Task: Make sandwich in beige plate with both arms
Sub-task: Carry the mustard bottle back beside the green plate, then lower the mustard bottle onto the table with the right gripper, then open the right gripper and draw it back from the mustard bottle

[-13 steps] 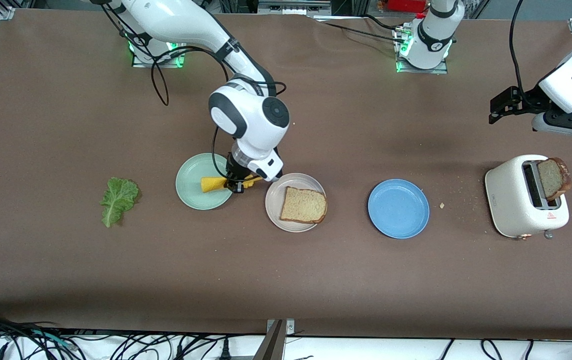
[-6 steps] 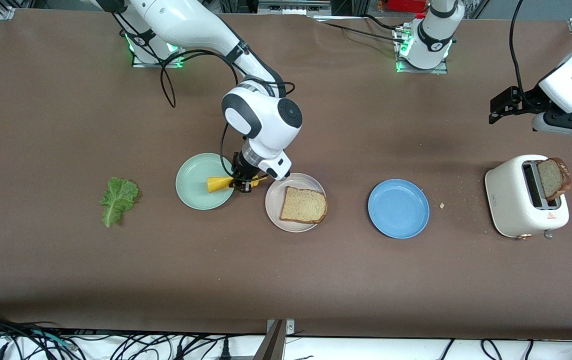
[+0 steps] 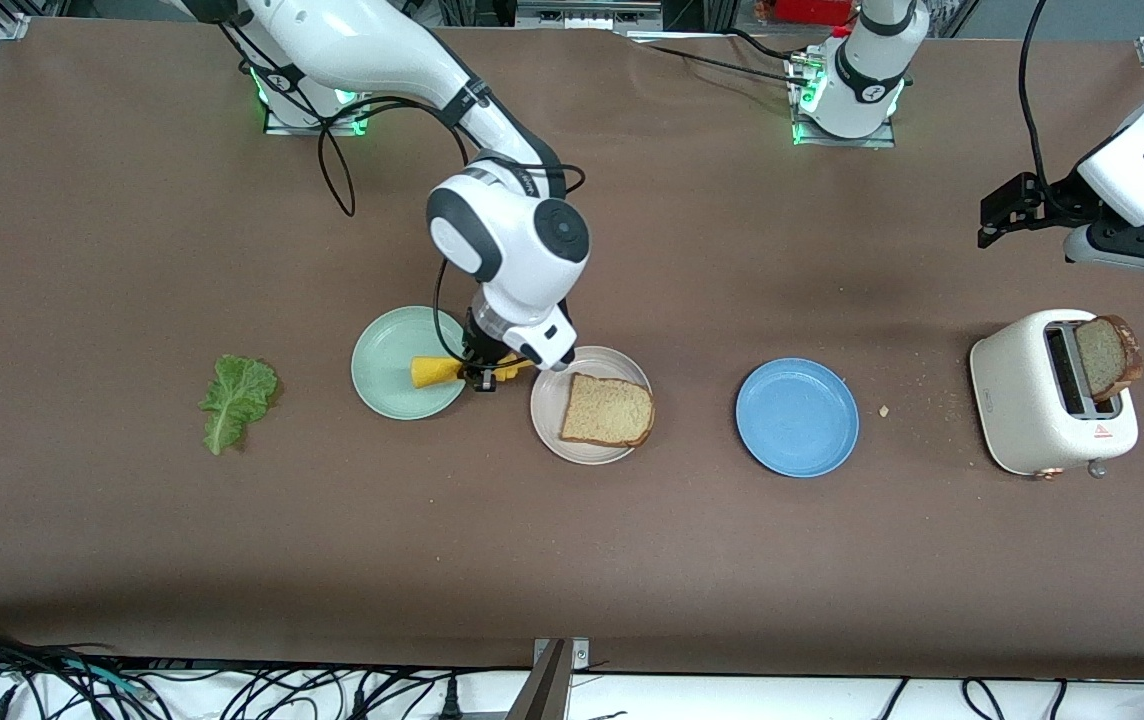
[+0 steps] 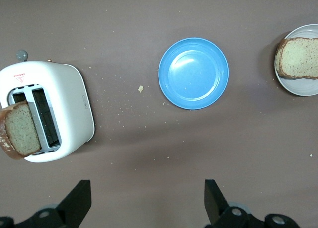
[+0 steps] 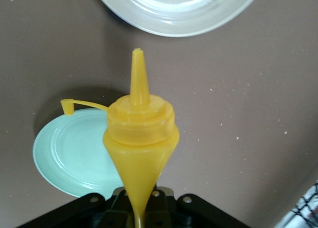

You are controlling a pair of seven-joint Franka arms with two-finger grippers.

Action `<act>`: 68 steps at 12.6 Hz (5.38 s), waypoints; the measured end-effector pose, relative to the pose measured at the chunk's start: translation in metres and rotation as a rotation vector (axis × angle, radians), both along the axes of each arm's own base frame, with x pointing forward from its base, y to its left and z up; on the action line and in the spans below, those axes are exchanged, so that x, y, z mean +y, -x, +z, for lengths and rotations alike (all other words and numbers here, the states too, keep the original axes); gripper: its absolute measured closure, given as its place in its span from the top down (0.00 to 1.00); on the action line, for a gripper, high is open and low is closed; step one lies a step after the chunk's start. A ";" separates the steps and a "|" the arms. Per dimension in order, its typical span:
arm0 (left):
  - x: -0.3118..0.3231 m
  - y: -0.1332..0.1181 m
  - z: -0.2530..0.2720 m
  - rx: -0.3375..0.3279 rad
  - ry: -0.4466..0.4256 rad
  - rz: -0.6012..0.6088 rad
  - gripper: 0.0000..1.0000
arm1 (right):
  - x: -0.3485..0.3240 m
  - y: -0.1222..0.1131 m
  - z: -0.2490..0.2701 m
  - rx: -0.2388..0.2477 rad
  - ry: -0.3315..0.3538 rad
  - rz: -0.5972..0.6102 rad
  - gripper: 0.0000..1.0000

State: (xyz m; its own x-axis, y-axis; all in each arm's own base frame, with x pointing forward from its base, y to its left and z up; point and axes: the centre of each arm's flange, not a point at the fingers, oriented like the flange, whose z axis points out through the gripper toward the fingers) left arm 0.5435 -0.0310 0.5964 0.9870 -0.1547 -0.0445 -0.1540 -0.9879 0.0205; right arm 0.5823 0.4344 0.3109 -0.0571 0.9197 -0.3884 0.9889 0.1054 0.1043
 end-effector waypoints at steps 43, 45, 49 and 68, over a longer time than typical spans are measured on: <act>-0.001 0.000 0.000 0.000 0.000 -0.002 1.00 | -0.466 -0.030 -0.184 0.423 -1.571 0.216 0.04; -0.001 0.000 0.000 0.000 0.000 -0.002 1.00 | -0.469 -0.030 -0.185 0.415 -1.582 0.210 0.06; -0.001 0.000 0.000 0.000 0.000 -0.002 1.00 | -0.471 -0.036 -0.179 0.414 -1.573 0.195 0.41; -0.001 0.000 0.000 0.000 0.000 -0.002 1.00 | -0.572 -0.047 0.041 0.427 -0.700 -0.711 1.00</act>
